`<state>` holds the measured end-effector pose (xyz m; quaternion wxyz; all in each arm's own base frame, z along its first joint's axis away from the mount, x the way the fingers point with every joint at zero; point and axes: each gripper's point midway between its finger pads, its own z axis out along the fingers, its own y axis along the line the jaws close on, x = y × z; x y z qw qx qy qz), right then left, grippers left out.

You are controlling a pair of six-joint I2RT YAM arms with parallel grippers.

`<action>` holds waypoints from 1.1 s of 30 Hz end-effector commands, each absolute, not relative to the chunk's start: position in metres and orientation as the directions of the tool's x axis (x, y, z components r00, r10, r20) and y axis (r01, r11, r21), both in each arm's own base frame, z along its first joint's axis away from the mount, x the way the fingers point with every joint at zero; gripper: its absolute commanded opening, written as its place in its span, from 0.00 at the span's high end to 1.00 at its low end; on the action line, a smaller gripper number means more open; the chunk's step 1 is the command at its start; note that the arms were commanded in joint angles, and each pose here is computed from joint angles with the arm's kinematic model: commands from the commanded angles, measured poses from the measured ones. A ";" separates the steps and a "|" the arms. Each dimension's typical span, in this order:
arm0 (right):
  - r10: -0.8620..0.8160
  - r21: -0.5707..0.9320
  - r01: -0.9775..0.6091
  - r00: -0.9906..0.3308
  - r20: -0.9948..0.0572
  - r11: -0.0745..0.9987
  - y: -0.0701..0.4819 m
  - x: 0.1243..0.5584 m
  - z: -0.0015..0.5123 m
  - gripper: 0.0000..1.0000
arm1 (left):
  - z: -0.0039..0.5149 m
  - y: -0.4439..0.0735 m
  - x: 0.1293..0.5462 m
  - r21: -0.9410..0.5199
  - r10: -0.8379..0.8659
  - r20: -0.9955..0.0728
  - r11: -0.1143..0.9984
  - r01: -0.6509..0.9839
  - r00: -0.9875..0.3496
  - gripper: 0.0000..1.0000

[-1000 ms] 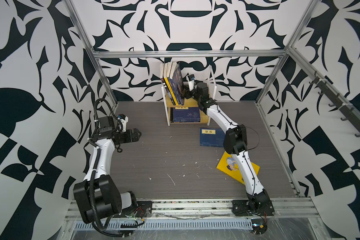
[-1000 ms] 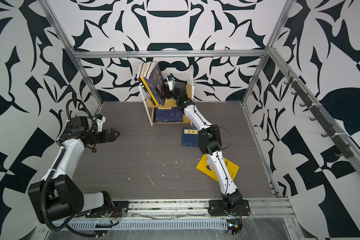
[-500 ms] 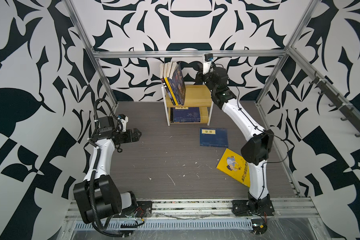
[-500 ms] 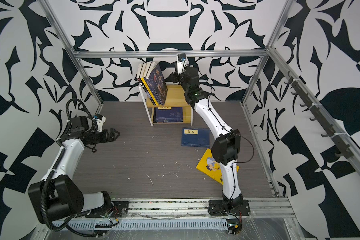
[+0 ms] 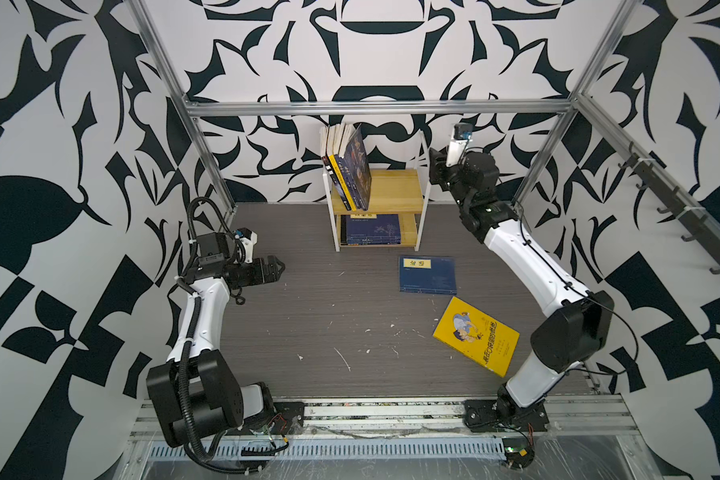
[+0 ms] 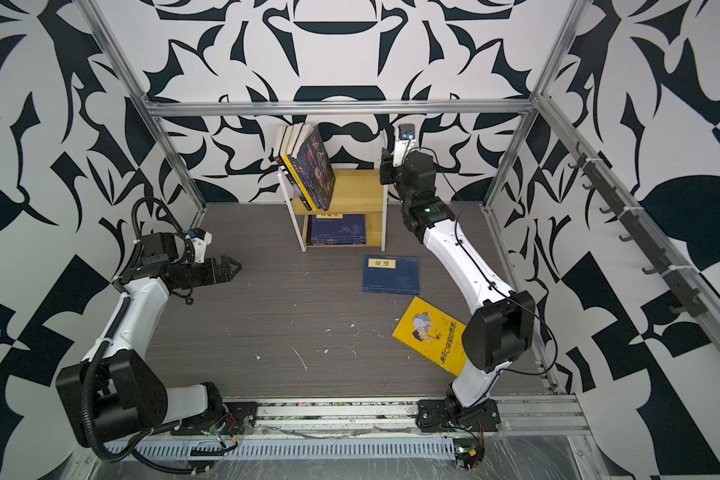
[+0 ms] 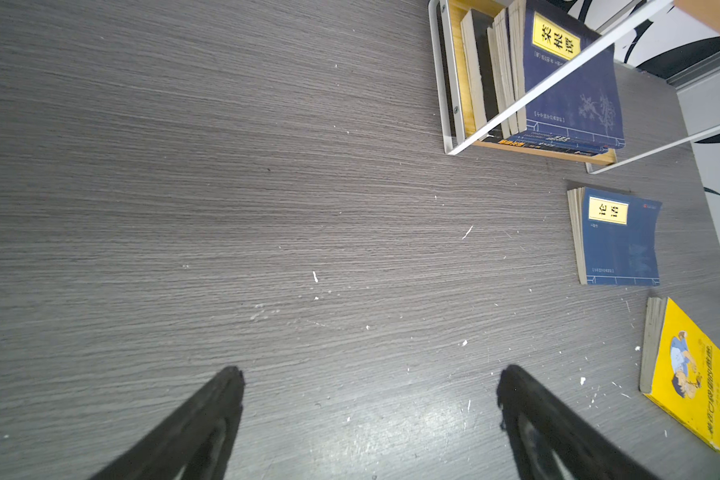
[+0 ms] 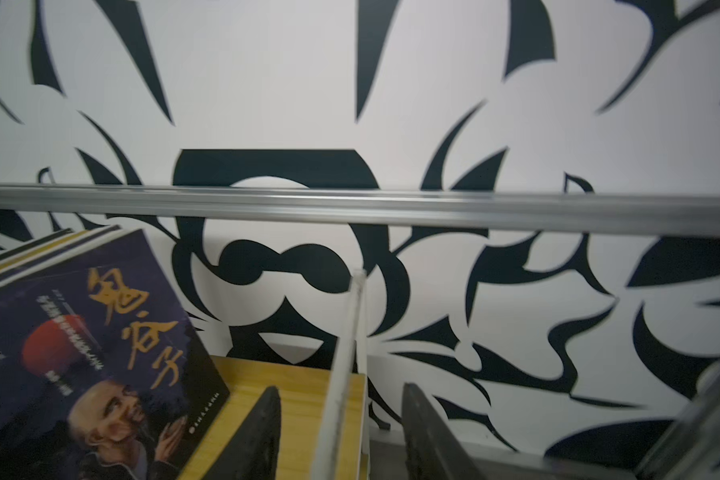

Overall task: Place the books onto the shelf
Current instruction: 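Open the right gripper and draw it back from the shelf toward the blue book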

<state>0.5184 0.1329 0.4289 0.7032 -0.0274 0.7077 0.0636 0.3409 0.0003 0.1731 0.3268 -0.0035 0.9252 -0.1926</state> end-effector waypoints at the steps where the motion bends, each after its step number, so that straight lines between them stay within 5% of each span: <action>1: 0.165 0.165 0.009 0.017 -0.986 0.986 0.078 0.500 0.442 0.46 | 0.175 -0.004 0.340 -0.386 -0.142 -0.587 0.915 0.120 -0.797 0.00; 12: 0.496 0.440 0.289 -0.162 -0.853 0.850 -0.006 0.471 0.311 0.37 | 0.174 -0.008 0.345 -0.445 -0.195 -0.557 0.891 0.092 -0.807 0.01; 21: 0.676 0.549 0.396 -0.402 -0.617 0.737 0.004 0.460 0.184 0.31 | 0.174 -0.010 0.344 -0.445 -0.192 -0.560 0.890 0.098 -0.806 0.00; 33: 0.701 0.563 0.445 -0.590 -0.400 0.696 0.035 0.457 0.076 0.30 | 0.173 -0.015 0.345 -0.445 -0.178 -0.556 0.889 0.110 -0.812 0.01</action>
